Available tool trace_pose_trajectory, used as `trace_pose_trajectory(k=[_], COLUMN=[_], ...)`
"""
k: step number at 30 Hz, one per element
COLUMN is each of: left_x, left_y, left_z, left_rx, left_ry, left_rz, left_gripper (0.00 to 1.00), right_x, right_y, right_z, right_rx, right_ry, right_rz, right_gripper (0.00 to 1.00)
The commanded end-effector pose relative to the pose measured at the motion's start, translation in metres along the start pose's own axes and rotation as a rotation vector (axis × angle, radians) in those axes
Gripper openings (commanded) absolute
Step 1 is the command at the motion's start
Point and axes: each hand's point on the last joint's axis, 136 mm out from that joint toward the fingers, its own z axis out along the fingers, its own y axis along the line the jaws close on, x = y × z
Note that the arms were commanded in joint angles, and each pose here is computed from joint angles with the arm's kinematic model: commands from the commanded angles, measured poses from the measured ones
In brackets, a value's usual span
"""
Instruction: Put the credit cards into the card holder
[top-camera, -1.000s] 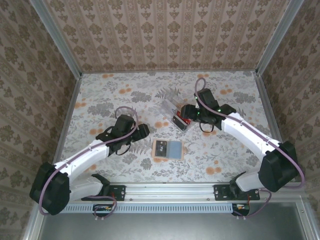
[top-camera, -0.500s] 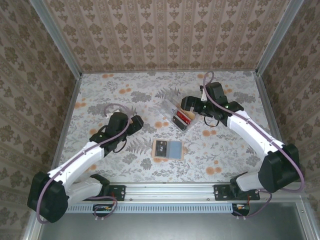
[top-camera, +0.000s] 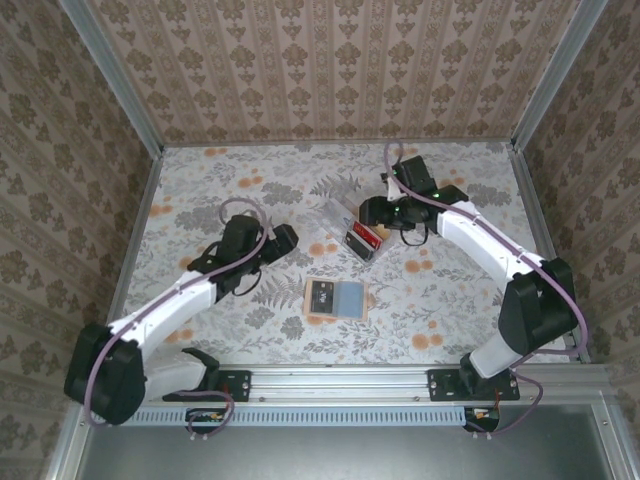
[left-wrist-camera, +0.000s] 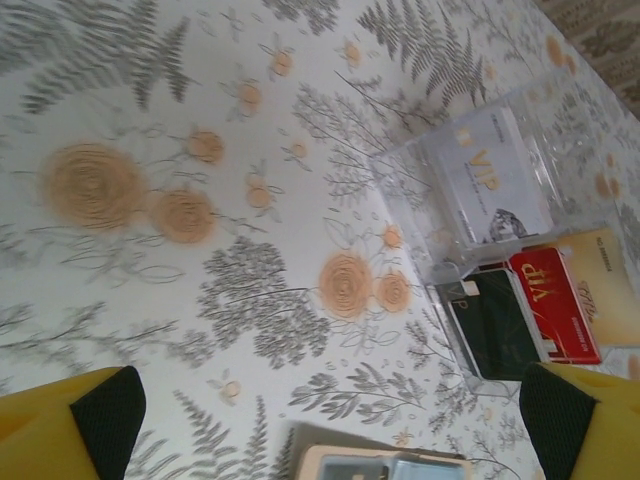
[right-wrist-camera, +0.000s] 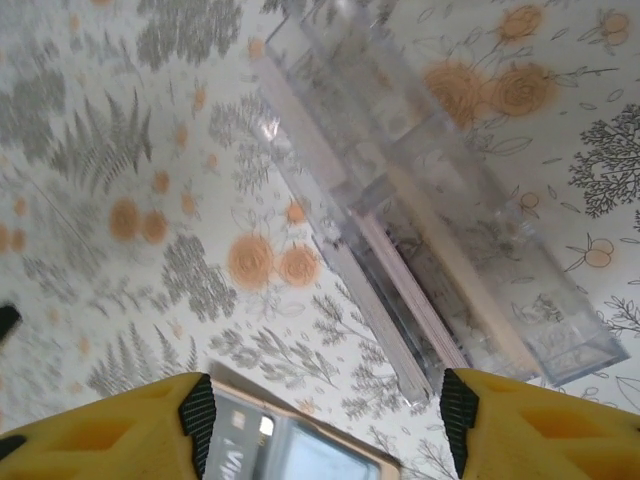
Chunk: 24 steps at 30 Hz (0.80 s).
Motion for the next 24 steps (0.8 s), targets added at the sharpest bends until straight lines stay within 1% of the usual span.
trace_pose_trajectory(k=[1, 4, 7, 10, 12, 17, 20, 24], left_x=[0.003, 0.013, 0.023, 0.029, 0.030, 0.031, 0.029, 0.026], left_y=[-0.032, -0.042, -0.043, -0.035, -0.030, -0.015, -0.009, -0.006], left_z=[0.013, 0.023, 0.031, 0.034, 0.034, 0.033, 0.030, 0.028], left_rx=[0.092, 0.094, 0.073, 0.046, 0.030, -0.029, -0.042, -0.043], left_ry=[0.060, 0.094, 0.116, 0.122, 0.122, 0.123, 0.109, 0.104], left_rz=[0.033, 0.051, 0.053, 0.033, 0.024, 0.017, 0.006, 0.003], left_gripper=[1.00, 1.00, 1.00, 1.00, 1.00, 1.00, 1.00, 1.00], right_x=[0.029, 0.036, 0.042, 0.045, 0.043, 0.043, 0.040, 0.024], right_y=[-0.015, -0.019, -0.017, -0.016, -0.019, -0.015, -0.015, -0.018], right_z=[0.007, 0.014, 0.024, 0.033, 0.036, 0.048, 0.050, 0.041], right_rx=[0.177, 0.260, 0.299, 0.347, 0.395, 0.416, 0.463, 0.522], right_ry=[0.123, 0.170, 0.205, 0.227, 0.231, 0.254, 0.247, 0.186], right_rz=[-0.149, -0.223, -0.286, -0.342, -0.363, -0.405, -0.433, -0.443], right_gripper=[0.60, 0.55, 0.51, 0.48, 0.47, 0.46, 0.43, 0.45])
